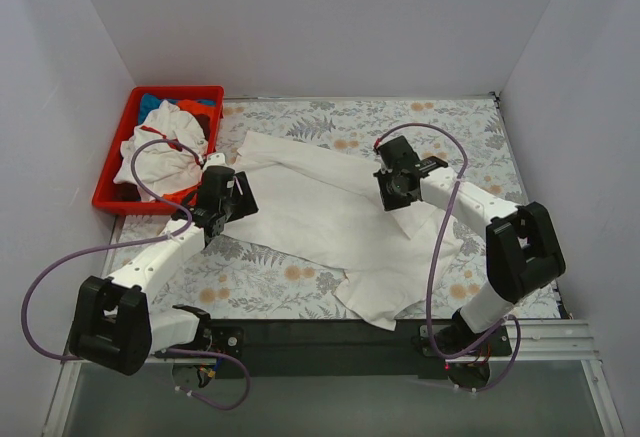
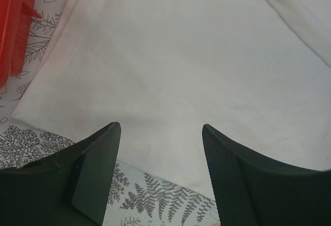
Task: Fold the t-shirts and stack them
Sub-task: Fold the tshirt
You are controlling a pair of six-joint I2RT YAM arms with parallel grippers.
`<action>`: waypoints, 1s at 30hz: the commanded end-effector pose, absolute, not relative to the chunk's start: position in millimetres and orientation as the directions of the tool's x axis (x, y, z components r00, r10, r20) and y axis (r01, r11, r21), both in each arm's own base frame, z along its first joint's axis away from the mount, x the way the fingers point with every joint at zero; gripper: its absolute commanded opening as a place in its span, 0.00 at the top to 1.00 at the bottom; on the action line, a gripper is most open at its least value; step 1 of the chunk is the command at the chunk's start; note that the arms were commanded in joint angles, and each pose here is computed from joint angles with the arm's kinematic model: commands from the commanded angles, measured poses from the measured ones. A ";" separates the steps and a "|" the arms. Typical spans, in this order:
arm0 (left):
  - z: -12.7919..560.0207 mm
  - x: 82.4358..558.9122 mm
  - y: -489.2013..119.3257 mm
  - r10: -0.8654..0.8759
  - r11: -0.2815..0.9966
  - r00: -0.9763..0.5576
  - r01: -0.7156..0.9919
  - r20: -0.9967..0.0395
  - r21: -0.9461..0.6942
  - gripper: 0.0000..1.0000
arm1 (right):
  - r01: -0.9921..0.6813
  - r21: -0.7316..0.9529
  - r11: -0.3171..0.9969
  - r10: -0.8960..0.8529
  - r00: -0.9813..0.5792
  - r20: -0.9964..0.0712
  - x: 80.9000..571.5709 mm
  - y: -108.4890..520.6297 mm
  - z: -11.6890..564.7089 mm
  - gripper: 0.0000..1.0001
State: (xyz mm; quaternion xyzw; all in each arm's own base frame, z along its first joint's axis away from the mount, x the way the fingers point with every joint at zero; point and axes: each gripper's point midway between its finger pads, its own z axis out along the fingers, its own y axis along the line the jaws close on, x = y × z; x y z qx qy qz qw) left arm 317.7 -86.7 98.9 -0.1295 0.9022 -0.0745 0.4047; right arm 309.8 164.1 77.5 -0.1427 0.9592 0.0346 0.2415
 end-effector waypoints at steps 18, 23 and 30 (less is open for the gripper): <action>108.3 324.9 -90.8 -0.281 0.959 -0.630 -0.152 -0.724 -0.240 0.37 | -0.275 0.246 0.929 -0.169 -0.910 -0.377 310.1 219.3 91.2 0.99; 105.8 324.6 -91.2 -0.277 0.960 -0.639 -0.151 -0.717 -0.235 0.37 | -0.282 0.276 0.919 -0.177 -0.920 -0.349 304.6 224.1 85.7 0.90; 104.1 324.7 -91.3 -0.275 0.961 -0.645 -0.153 -0.713 -0.232 0.37 | -0.359 0.233 0.904 -0.242 -0.878 -0.414 310.3 221.0 99.9 0.69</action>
